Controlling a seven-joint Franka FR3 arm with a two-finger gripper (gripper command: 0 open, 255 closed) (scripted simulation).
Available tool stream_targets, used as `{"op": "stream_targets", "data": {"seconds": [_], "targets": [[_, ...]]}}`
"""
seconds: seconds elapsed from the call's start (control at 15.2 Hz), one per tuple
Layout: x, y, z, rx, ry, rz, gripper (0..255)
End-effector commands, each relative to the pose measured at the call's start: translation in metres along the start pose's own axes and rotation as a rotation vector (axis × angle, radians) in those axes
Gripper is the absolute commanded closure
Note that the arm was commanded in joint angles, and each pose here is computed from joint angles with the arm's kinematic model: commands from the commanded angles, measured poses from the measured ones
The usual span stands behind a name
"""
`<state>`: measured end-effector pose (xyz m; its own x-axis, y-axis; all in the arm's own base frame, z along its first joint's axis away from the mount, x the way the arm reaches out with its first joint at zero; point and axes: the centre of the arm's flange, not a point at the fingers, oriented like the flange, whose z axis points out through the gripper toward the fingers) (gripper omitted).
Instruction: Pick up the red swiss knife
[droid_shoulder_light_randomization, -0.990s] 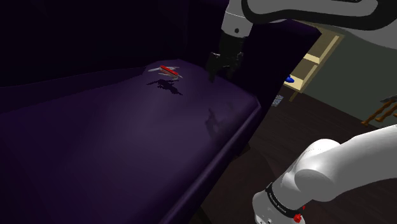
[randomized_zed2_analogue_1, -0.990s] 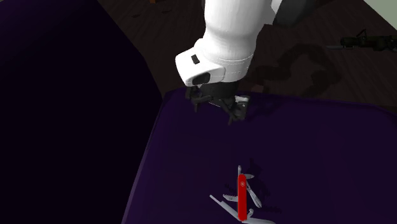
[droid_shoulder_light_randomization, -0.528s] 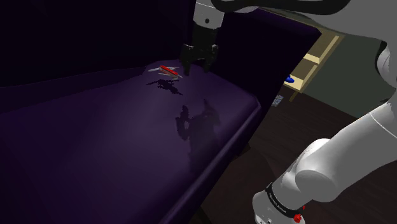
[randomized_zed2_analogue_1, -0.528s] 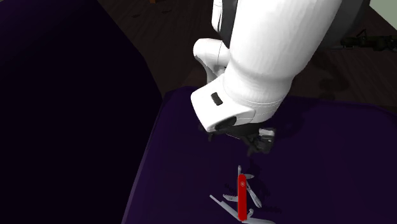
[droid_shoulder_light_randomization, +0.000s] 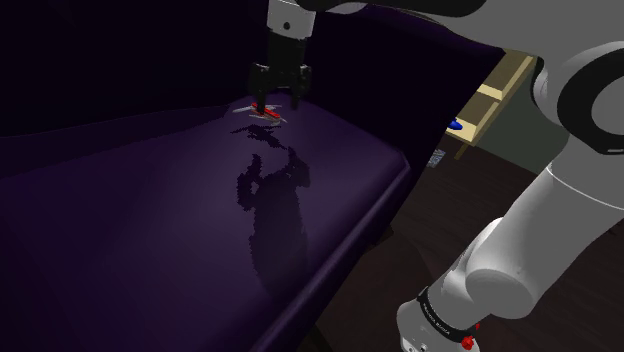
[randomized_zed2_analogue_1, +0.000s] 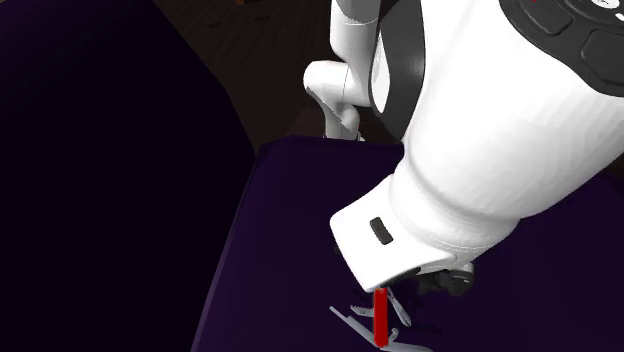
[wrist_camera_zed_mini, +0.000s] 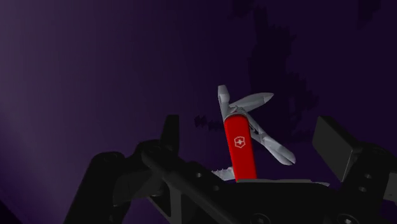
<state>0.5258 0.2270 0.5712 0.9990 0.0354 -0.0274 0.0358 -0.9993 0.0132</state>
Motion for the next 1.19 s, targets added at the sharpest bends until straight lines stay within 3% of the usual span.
{"op": "stream_targets", "data": {"seconds": [0.0, 0.33, 0.4, 1.12], "targets": [[0.003, -0.001, 0.010, 0.001, 0.000, -0.001, 0], [0.003, -0.002, 0.029, 0.001, 0.000, -0.001, 0], [0.003, -0.002, 0.029, 0.001, 0.000, -0.001, 255], [0.003, -0.001, 0.019, 0.001, 0.000, -0.001, 255]]}}
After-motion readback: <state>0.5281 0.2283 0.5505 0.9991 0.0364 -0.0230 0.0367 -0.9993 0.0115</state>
